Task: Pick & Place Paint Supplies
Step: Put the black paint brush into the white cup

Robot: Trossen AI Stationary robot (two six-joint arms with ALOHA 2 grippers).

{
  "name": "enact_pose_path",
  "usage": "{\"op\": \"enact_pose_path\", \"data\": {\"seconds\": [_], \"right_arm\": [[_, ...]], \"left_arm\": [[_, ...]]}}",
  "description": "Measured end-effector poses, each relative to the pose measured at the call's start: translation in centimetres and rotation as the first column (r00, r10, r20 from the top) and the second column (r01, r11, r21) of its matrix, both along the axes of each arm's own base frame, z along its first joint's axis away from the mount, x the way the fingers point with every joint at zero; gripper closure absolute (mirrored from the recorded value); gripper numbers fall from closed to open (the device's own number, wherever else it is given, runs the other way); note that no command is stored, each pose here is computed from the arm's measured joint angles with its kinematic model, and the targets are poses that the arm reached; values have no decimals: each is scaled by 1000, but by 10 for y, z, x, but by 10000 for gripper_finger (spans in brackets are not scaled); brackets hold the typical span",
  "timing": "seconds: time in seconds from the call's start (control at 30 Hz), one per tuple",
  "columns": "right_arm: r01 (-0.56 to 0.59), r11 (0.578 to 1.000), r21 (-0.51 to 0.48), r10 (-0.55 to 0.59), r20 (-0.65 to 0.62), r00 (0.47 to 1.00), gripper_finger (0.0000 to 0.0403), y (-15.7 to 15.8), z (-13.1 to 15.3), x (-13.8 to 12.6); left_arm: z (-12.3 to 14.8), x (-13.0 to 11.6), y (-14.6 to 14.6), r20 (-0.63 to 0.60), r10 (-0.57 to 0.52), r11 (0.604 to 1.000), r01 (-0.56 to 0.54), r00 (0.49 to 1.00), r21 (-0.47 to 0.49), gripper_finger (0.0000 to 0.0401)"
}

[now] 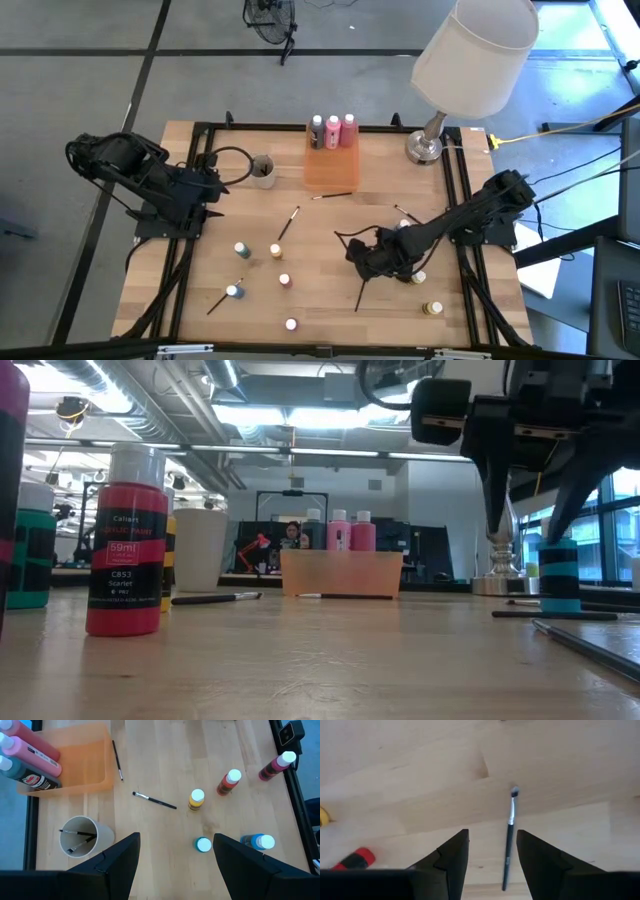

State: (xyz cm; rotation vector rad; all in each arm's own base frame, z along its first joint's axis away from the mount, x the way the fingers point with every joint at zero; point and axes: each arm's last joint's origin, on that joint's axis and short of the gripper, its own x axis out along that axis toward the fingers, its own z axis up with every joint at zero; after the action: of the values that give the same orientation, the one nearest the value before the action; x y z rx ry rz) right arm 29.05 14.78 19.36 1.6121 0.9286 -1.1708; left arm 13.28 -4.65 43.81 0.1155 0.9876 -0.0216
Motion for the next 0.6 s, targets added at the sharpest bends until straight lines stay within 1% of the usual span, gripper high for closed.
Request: {"op": "enact_pose_path", "data": {"seconds": [0.1,0.17,0.23,0.43,0.6], "right_arm": [[21,1000,12,-21,-15,1000,232,-2,-2,1],[21,999,38,-20,-35,999,232,-2,-6,4],[21,999,46,-18,-77,997,232,-3,-12,4],[38,998,58,-33,-91,995,231,-5,-23,11],[43,996,83,-32,-131,991,231,-8,-31,15]], "left_arm": [[0,0,0,0,0,1000,0,1000,0,152],[0,0,0,0,1,1000,-1,1000,0,152],[0,0,0,0,3,1000,-3,1000,-2,152],[0,0,0,0,8,1000,-8,1000,-6,152],[0,0,0,0,8,1000,-8,1000,-5,152]]}}
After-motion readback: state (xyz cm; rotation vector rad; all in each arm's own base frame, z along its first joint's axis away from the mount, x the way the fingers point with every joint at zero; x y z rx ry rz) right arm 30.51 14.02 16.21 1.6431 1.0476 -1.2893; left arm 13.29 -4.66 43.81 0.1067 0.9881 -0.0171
